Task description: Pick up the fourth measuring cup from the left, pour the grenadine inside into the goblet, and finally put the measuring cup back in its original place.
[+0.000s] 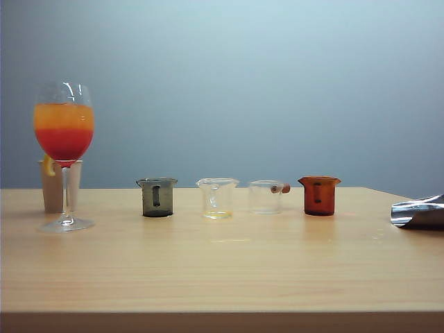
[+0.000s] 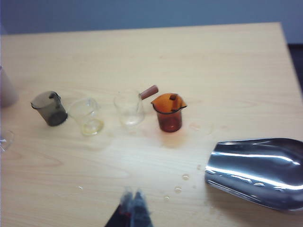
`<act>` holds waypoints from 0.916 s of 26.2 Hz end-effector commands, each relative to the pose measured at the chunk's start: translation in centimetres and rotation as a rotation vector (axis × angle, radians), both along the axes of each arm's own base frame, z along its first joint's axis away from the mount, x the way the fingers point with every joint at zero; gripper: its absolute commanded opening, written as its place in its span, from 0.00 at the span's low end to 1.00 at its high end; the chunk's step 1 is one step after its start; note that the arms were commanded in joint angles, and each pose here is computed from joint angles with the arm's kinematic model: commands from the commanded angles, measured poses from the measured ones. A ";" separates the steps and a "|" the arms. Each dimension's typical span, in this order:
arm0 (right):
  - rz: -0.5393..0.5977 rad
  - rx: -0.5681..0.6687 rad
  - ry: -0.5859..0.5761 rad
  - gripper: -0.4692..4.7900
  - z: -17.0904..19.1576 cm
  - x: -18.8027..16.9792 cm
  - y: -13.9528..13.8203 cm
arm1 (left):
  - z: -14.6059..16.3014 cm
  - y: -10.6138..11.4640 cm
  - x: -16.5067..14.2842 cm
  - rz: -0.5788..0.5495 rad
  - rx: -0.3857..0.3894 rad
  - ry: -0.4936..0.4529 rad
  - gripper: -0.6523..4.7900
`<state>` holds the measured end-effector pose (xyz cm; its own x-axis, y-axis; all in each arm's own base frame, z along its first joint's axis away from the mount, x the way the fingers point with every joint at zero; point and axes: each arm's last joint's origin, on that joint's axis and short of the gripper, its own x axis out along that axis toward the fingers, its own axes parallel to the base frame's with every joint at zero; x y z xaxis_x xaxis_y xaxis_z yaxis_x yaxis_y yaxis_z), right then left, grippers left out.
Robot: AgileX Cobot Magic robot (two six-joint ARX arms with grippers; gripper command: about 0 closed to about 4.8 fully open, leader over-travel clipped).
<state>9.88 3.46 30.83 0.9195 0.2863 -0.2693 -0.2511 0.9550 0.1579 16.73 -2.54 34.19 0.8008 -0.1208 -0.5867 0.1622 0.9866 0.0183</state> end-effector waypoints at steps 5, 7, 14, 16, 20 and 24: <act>-0.137 0.043 -0.158 0.08 -2.2 -6.4 -2.8 | 0.7 0.4 -2.8 -0.030 -0.043 -0.098 0.12; -0.135 0.044 -0.159 0.08 -3.3 -7.0 -3.0 | 0.3 0.9 -4.6 -0.008 -0.050 -0.167 0.12; -0.110 0.046 -0.166 0.08 -8.4 -3.2 -1.6 | -7.7 2.6 -8.2 0.135 -0.041 -0.218 0.12; -0.087 0.056 -0.183 0.08 -10.3 -2.2 -1.2 | -9.9 2.6 -8.2 0.141 -0.039 -0.248 0.12; -0.097 0.050 -0.175 0.08 -12.2 -1.4 -1.0 | -12.5 2.6 -8.4 0.140 -0.040 -0.257 0.12; -0.131 0.026 -0.129 0.08 -14.2 -0.9 -1.2 | -17.0 2.6 -8.4 0.142 -0.037 -0.203 0.12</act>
